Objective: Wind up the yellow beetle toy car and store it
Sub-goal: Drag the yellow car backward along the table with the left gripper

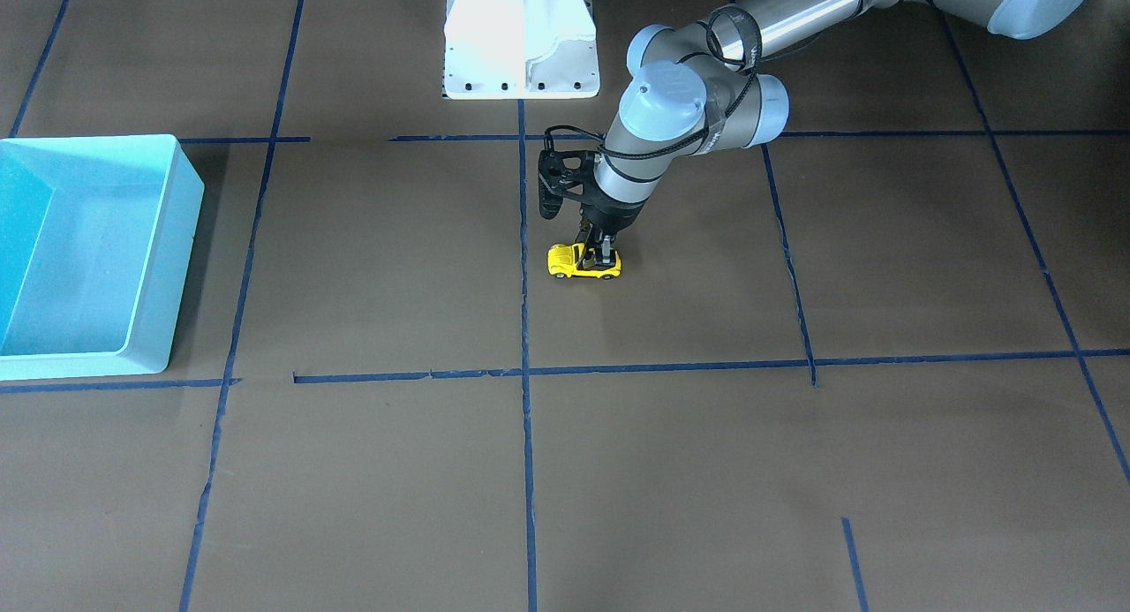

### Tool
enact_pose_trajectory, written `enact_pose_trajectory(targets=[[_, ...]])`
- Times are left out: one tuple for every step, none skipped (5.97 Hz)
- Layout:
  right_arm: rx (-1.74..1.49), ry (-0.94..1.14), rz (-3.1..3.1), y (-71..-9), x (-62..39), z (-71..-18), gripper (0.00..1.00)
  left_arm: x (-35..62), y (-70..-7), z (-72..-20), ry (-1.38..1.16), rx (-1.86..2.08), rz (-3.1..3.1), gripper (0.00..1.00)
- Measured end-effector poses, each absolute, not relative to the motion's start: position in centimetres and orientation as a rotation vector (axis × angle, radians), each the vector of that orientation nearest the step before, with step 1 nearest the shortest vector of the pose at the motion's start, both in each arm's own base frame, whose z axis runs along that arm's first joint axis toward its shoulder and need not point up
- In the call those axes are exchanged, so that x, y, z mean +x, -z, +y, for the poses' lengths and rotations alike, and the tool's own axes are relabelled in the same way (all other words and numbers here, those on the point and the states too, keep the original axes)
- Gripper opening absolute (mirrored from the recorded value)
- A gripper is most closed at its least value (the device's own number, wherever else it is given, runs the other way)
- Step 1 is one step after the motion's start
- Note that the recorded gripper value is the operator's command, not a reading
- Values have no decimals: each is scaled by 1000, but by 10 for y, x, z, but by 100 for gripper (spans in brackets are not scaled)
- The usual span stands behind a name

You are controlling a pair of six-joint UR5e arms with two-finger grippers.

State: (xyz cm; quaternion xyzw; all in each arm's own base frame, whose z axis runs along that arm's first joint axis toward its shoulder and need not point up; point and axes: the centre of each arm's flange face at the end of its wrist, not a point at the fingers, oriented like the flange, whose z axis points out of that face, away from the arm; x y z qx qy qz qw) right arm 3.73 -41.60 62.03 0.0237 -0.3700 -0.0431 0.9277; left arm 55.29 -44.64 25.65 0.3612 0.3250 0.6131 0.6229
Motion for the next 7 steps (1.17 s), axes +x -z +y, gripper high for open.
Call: enact_pose_trajectory(targets=[[49,89,-758,-620,37,-416,100,544,-267,-447,-1408,822,750,4],[49,89,-758,-620,37,-416,100,538,-278,-447,-1408,812,751,4],[50,89,-758,-620,37,-416,100,534,-286,-447,-1408,806,750,5],[50,89,-758,-620,37,-416,100,528,-295,-447,-1405,806,749,15],[50,89,-759,-620,37,-416,100,513,-309,-444,-1408,809,740,55],[49,89,-759,-620,37,-416,100,497,-325,-442,-1431,812,723,100],[50,89,-759,-620,37,-416,100,483,-340,-442,-1453,812,703,100]])
